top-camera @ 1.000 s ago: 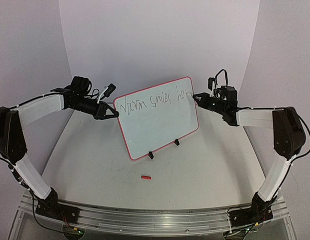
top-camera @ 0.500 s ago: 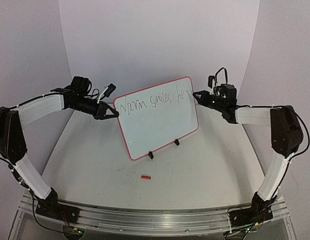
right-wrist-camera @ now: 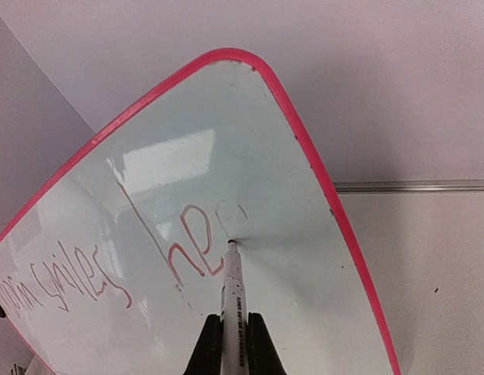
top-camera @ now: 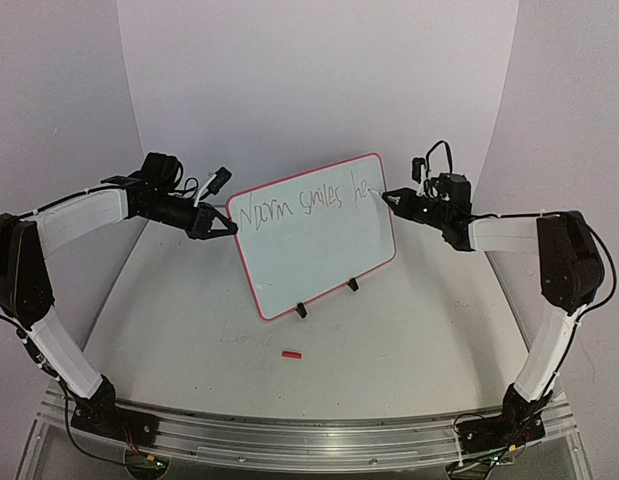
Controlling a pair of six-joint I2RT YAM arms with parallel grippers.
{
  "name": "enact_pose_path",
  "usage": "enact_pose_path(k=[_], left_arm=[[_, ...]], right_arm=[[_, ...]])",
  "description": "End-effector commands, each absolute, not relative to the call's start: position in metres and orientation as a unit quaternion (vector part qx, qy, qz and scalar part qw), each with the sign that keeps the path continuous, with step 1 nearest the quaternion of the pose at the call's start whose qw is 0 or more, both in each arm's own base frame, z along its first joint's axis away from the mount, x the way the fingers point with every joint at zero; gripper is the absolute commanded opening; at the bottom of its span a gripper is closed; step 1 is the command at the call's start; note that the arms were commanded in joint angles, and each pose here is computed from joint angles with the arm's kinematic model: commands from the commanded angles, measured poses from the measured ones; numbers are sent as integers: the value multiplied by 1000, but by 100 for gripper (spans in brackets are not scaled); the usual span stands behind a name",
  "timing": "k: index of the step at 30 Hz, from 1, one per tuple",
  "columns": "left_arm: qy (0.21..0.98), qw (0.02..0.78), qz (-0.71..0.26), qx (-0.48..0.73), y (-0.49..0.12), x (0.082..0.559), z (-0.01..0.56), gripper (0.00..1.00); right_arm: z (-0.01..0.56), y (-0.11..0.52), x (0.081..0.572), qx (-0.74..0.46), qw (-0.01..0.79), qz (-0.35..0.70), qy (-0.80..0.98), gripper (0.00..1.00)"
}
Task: Write a sentence on the whiteboard
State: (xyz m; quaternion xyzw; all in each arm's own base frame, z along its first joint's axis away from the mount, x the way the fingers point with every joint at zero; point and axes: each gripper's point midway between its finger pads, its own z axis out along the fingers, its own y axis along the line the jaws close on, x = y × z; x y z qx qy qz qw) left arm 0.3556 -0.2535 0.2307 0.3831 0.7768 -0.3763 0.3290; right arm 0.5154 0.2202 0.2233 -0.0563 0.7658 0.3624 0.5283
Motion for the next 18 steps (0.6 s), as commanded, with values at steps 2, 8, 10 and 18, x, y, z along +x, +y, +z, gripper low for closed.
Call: enact_pose_path(k=[2, 8, 10, 18], left_arm=[[782, 337, -324, 412, -247, 359, 215, 0], [782, 337, -324, 412, -247, 360, 215, 0], [782, 337, -324, 412, -247, 360, 215, 0], [782, 338, -323, 412, -247, 360, 215, 0]], right_arm=[[218, 214, 510, -54, 531, 350, 770, 0], [227, 210, 517, -45, 546, 340, 764, 0], [234, 210, 520, -44, 553, 339, 760, 0], [251, 210, 528, -44, 568, 339, 749, 0]])
